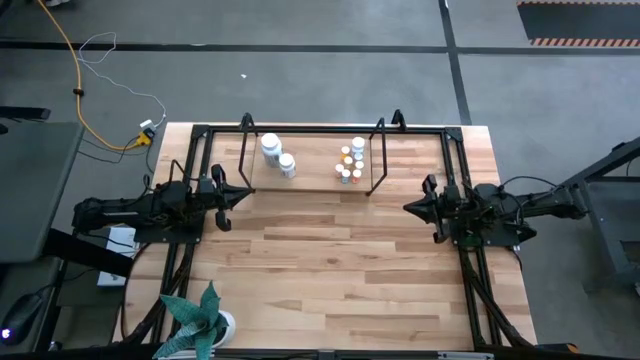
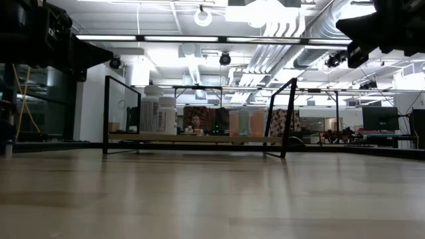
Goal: Pick and place medicine bottles onto shelf by color
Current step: Return to Home Position
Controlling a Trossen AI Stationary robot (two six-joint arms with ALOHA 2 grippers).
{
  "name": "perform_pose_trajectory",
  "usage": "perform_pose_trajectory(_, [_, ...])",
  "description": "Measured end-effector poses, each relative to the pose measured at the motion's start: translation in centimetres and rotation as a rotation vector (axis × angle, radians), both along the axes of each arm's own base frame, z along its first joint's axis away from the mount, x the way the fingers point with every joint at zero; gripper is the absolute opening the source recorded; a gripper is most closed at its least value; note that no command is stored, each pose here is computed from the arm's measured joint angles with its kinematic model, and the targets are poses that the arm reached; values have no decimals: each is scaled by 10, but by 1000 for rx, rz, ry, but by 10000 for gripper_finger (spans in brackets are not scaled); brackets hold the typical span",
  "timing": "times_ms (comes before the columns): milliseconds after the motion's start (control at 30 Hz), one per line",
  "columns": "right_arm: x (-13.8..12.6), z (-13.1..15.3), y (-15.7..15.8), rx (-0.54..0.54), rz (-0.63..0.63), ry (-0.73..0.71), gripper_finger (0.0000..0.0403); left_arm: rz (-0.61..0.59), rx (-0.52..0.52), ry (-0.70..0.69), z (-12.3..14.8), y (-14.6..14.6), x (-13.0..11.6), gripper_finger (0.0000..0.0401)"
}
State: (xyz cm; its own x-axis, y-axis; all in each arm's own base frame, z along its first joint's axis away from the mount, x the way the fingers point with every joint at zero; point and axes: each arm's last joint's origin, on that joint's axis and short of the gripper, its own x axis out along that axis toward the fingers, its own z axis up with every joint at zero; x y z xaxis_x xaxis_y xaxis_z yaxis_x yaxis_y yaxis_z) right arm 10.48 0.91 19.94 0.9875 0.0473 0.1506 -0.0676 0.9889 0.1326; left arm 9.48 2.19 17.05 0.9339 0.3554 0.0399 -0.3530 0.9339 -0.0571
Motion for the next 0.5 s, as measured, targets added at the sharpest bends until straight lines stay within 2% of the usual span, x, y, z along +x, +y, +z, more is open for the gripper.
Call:
perform_pose_trajectory(167, [1, -18, 0, 25, 1, 17, 0, 0, 0, 0, 0, 0, 0, 3])
perform_pose_trajectory(233, [0, -16, -1, 26, -20, -2, 0, 0, 0, 0, 0, 0, 0, 3])
perform_pose_trajectory(500, [-4, -17, -2, -64, -77, -9, 0, -1, 0, 0, 0, 0, 0, 3])
